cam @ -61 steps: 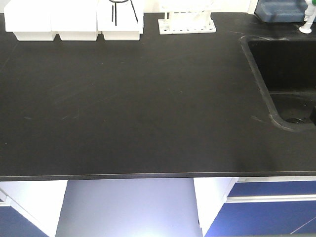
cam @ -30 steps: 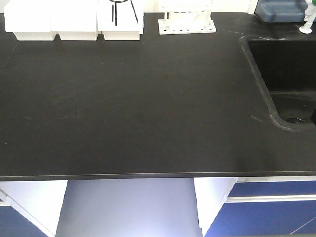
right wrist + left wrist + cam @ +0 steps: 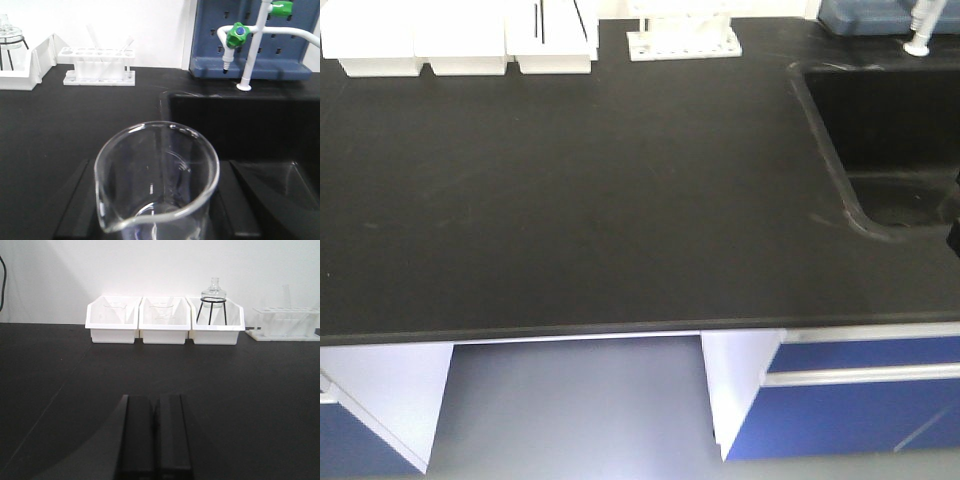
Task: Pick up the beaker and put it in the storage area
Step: 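Drive the base to the other bench holding the beaker in the right gripper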
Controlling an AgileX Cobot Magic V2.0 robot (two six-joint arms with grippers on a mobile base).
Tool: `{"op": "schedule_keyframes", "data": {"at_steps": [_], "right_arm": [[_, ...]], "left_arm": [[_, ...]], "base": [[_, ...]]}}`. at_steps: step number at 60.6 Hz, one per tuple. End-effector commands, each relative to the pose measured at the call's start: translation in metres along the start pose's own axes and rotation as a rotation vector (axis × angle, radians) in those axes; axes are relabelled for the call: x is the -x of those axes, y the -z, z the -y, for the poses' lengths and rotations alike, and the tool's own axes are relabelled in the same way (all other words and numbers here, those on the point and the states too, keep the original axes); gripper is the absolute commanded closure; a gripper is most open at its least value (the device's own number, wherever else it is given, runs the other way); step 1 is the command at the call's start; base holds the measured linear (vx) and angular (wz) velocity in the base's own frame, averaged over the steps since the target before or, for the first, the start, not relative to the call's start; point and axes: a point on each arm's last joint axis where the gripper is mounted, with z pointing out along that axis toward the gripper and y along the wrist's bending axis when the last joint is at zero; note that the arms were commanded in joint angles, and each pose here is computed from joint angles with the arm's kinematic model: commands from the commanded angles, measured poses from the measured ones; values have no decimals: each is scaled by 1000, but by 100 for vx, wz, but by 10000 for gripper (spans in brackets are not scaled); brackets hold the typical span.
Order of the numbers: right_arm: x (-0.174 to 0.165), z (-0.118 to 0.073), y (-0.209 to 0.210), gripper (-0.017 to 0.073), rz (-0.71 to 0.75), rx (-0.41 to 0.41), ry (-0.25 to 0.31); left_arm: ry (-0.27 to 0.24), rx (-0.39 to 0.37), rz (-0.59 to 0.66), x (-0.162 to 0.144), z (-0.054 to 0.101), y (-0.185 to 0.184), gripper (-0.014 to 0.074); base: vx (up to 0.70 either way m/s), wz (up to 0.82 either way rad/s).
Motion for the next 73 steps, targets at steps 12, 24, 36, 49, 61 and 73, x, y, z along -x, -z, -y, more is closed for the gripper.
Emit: {"op": "schedule_keyframes", "data": {"at_steps": [12, 24, 36, 49, 61, 73], "right_arm": [[16, -1, 2, 562, 102, 18, 20], [16, -1, 2, 562, 102, 18, 20], [16, -1, 2, 562, 102, 18, 20], [16, -1, 2, 562, 102, 18, 20], [16, -1, 2, 562, 102, 19, 20], [16, -1, 2, 562, 102, 19, 20]], "left_arm": [[11, -28, 77, 1, 2, 0, 602], [11, -28, 77, 1, 2, 0, 602], [11, -28, 77, 1, 2, 0, 602], [11, -28, 77, 1, 2, 0, 602], [11, -28, 77, 1, 2, 0, 602], [11, -28, 77, 1, 2, 0, 602]], "base": [[-20, -14], [-23, -32], [-25, -45], [-25, -55], [-23, -67], [-19, -74]]}}
